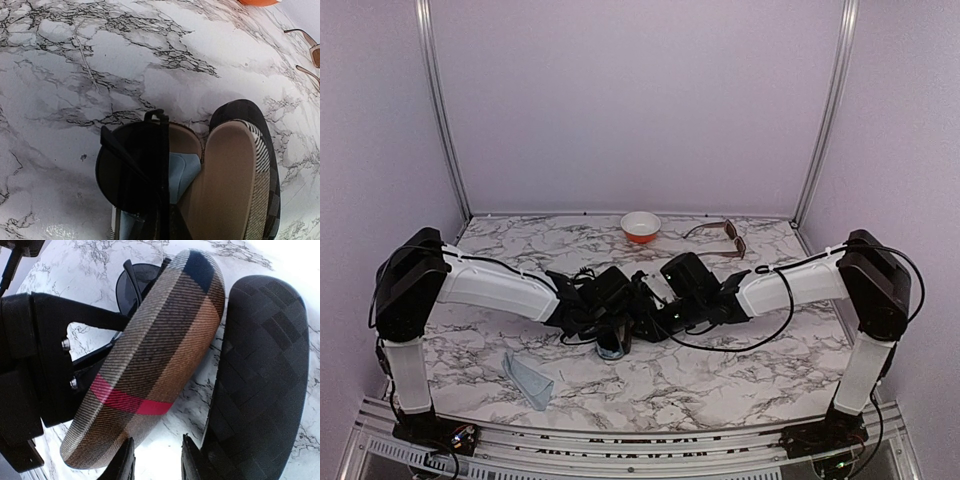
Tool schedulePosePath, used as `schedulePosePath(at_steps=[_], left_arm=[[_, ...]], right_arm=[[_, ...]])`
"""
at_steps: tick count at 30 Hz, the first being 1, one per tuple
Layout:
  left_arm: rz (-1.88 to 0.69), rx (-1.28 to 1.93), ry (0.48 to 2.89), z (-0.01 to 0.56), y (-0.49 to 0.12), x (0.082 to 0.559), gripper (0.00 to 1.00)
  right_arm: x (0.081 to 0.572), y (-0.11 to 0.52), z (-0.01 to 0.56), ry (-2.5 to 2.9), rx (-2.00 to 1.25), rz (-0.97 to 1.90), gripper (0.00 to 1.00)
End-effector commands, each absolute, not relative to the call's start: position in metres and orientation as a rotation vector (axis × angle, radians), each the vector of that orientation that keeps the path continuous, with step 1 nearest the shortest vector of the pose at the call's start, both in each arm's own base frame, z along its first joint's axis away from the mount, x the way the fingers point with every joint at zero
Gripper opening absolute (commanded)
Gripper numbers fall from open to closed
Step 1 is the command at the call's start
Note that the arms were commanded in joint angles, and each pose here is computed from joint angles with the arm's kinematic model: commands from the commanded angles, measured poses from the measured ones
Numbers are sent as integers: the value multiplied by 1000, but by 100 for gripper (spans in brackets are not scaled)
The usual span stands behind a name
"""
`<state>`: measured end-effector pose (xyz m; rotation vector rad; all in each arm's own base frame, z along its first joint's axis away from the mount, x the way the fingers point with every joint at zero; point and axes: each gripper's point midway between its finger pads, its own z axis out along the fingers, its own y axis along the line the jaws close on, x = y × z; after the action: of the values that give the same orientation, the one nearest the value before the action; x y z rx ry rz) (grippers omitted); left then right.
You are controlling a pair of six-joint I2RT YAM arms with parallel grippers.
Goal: Organize the sunglasses
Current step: Place the sunglasses in the sunglasses case.
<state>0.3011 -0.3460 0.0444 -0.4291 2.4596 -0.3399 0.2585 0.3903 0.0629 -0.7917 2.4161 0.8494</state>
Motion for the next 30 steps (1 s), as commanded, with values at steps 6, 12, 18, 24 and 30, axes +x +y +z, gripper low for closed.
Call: schedulePosePath(at_steps=[6,12,18,24,30], left_arm=[[-574,-286,2485,54,-363,299,0],[-643,-251,2526,47,-358,299,0],[-748,-201,2510,54,-355,299,0],[-845,-176,2464,67,-353,301,0],[-992,-187,2424,77,-365,301,0]], right_arm=[[261,399,72,2386,-817,852,31],[261,400,73,2386,-819,851,31],[261,399,72,2388,-818,847,31],[261,400,71,2390,-816,848,31],[262,401,71,2393,-813,852,31]])
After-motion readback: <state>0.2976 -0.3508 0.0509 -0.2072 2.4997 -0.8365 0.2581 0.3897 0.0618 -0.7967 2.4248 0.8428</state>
